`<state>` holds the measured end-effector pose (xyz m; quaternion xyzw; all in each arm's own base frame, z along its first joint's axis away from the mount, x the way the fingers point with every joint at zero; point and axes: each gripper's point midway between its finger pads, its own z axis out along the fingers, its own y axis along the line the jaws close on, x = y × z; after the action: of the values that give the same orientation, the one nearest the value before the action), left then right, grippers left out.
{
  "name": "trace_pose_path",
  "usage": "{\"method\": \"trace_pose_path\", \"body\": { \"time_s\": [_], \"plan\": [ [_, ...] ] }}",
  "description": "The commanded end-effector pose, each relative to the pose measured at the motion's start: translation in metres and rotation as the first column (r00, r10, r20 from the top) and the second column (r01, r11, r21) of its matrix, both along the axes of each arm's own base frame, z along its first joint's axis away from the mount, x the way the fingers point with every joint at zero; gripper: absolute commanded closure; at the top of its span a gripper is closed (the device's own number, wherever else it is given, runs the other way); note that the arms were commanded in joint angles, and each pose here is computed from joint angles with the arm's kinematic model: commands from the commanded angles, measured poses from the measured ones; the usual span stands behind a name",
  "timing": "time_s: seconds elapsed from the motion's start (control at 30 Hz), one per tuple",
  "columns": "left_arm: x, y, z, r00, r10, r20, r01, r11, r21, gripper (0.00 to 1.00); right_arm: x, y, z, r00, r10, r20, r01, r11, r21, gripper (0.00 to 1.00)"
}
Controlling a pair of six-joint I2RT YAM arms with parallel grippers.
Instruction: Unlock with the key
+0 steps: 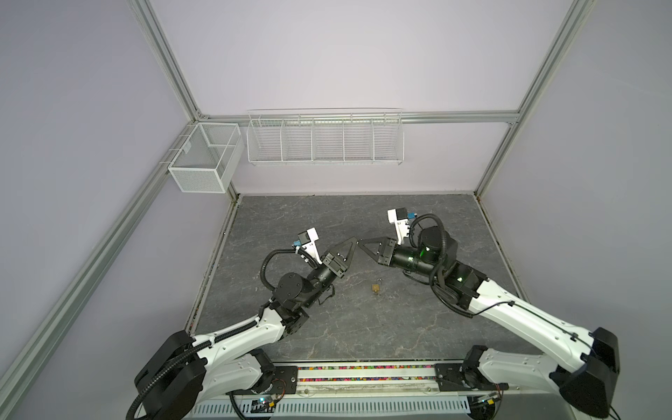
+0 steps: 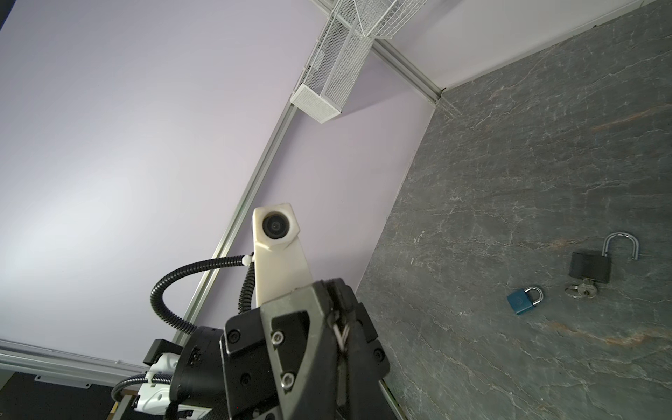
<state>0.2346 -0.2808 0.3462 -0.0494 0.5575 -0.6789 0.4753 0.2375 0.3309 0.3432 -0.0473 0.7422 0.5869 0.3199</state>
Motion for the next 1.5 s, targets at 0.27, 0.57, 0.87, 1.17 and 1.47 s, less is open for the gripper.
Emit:
{"method": "trace_pose_path", "body": {
  "time_s": [0.27,0.57,0.87,1.17,1.47],
  "plan": [
    [0.000,0.006,0.022,0.999,0.022,0.036,-0.019,0.997,-0.068,1.00,-0.002,0.002,0.000,0.999,0.007,0.036,-0.006,1.000,-0.025,0.92],
    [-0.002,-0.002,0.012,0.999,0.008,0.042,-0.021,0.949,0.315,1.00,-0.003,-0.026,-0.016,0.988,0.093,0.125,-0.072,0.984,-0.165,0.43],
    [-0.006,-0.003,-0.006,0.993,-0.114,-0.014,0.094,0.738,0.668,1.00,-0.028,-0.034,-0.023,0.896,0.350,0.272,-0.288,0.927,-0.242,0.29],
    [-0.019,-0.016,-0.015,0.962,-0.273,-0.009,0.179,0.604,0.777,1.00,-0.026,-0.024,-0.026,0.853,0.428,0.299,-0.368,0.899,-0.236,0.35],
    [-0.026,-0.022,-0.010,0.935,-0.349,0.068,0.164,0.593,0.788,1.00,-0.027,-0.019,-0.033,0.828,0.470,0.306,-0.414,0.880,-0.232,0.51]
  ]
}}
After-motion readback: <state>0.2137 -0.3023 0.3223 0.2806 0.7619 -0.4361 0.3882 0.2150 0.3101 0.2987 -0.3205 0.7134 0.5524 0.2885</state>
